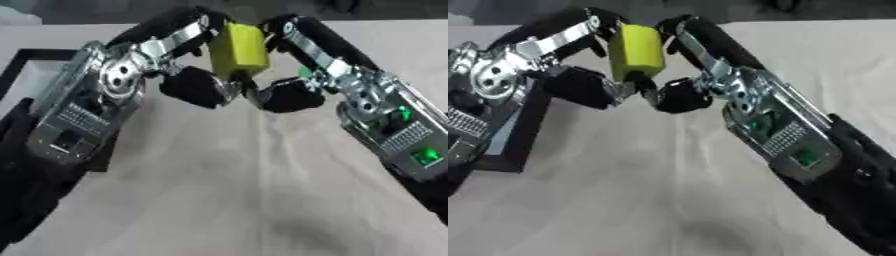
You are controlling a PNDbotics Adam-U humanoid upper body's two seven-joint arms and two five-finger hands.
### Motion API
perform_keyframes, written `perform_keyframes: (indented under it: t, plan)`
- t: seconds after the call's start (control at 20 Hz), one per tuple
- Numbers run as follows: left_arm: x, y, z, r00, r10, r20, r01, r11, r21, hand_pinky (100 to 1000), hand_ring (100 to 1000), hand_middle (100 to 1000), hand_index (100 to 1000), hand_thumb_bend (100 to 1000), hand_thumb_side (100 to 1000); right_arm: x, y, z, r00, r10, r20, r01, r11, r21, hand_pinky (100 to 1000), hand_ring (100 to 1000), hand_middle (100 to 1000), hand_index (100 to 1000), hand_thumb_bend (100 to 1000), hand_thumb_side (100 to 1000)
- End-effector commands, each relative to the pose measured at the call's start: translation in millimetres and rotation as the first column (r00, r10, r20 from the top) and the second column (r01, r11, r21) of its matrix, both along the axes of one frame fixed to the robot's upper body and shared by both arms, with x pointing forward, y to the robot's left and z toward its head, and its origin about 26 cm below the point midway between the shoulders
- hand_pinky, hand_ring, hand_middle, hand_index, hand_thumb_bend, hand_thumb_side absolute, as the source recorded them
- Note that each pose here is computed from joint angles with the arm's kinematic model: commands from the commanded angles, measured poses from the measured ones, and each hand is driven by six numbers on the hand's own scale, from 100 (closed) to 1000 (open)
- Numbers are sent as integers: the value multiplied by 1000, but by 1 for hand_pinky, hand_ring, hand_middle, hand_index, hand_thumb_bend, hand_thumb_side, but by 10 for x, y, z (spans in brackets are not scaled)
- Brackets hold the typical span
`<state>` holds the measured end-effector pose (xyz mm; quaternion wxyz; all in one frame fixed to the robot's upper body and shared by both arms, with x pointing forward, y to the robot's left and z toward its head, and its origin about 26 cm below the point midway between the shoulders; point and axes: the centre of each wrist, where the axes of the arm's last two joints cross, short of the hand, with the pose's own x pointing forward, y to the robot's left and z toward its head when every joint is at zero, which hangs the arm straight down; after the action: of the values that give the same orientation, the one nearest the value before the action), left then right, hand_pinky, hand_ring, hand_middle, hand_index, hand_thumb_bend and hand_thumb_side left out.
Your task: Pick up the objects with one hand, pass them to the other hand, and then place them into the box on the other side of the table.
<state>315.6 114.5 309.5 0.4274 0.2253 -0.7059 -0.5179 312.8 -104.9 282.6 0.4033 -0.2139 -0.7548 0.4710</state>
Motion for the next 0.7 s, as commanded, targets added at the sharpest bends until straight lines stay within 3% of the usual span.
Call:
perform_keyframes:
  t: [0.05, 0.2, 0.35, 0.5, 0.7]
  plan:
    - [-60, -2, 107, 999, -3, 39, 4, 1000, -19, 712, 714, 672, 716, 100, 226, -35, -25, 63, 1000, 5, 22, -5, 1000, -6, 822, 762, 730, 608, 100, 100]
    - [-66, 3, 107, 999, -2, 40, 3, 1000, -22, 697, 681, 614, 614, 100, 150, -25, -32, 54, 1000, 0, 11, 0, 1000, -19, 822, 773, 748, 649, 100, 100]
    - [-70, 18, 111, 999, 4, 42, -3, 1000, -30, 689, 664, 588, 561, 100, 129, -12, -42, 42, 1000, -8, -4, 7, 999, -39, 826, 785, 769, 689, 100, 177]
    - [-74, 51, 112, 999, 16, 42, -14, 999, -35, 685, 649, 566, 520, 100, 133, 5, -67, 28, 1000, -24, -16, 23, 998, -64, 833, 807, 808, 743, 205, 325]
    - [-61, 143, 111, 998, 49, 44, -47, 998, -40, 697, 649, 554, 510, 100, 140, 16, -104, 26, 999, -45, -16, 43, 994, -101, 838, 820, 828, 769, 267, 412]
